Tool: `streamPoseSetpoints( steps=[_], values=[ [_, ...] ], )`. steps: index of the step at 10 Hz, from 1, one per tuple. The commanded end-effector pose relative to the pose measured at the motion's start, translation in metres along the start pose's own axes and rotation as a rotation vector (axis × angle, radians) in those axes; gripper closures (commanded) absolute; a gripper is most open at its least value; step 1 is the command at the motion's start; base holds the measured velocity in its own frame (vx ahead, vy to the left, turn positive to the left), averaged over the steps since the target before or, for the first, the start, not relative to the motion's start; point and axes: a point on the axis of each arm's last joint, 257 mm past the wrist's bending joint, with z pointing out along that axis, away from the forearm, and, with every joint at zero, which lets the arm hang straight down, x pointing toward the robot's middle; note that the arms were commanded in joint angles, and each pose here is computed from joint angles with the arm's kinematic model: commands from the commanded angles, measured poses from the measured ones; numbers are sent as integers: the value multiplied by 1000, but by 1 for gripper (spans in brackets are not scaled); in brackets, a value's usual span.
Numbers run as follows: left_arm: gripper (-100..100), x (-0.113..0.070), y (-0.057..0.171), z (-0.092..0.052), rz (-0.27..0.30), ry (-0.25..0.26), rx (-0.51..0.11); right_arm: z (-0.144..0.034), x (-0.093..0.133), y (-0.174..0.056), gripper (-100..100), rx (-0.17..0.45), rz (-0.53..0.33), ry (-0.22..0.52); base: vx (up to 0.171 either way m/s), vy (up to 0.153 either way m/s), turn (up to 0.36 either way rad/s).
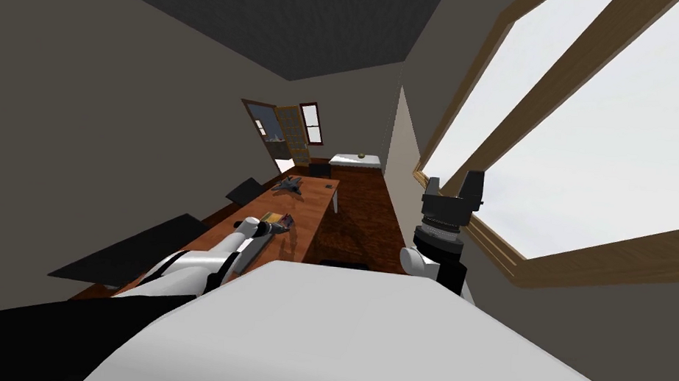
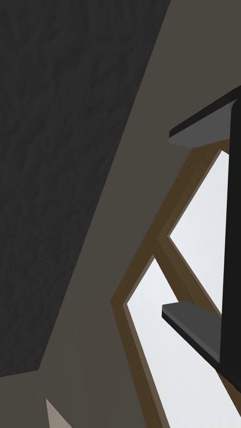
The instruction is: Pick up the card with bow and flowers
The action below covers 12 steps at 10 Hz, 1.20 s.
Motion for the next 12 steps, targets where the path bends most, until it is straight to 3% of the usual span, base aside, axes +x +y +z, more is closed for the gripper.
streamPoseSetpoints(
  steps=[1, 2, 3, 5, 6, 7, 8, 9, 11, 12],
  values=[
    [-100, 10, 6, 6, 7, 1, 1, 0, 0, 0, 0, 0, 0, 0, -45, 69, 35],
    [-100, 6, 4, 6, 24, -17, 6, 0, 0, 0, 0, 0, 0, 0, -22, 26, -13],
    [-100, 31, 22, 21, -7, 18, -12, 0, 0, 0, 0, 0, 0, 0, -47, 62, 98],
    [-100, 25, 19, 21, 31, -16, 1, 0, 0, 0, 0, 0, 0, 0, -34, 42, 20],
    [-100, 52, 38, 36, 7, 18, -18, 0, 0, 0, 0, 0, 0, 0, -32, 70, 111],
    [-100, 50, 34, 35, 42, -2, -6, 0, 0, 0, 0, 0, 0, 0, -34, 69, 41],
    [-100, 44, 34, 36, 41, -15, -6, 0, 0, 0, 0, 0, 0, 0, -22, 30, -18],
    [-100, 68, 55, 50, 20, 9, -27, 0, 0, 0, 0, 0, 0, 0, -56, 69, 93],
    [-100, 65, 52, 49, 54, -14, -14, 0, 0, 0, 0, 0, 0, 0, -37, 48, 22],
    [-100, 91, 74, 62, 34, 14, -37, 0, 0, 0, 0, 0, 0, 0, -26, 61, 107]
  ],
)
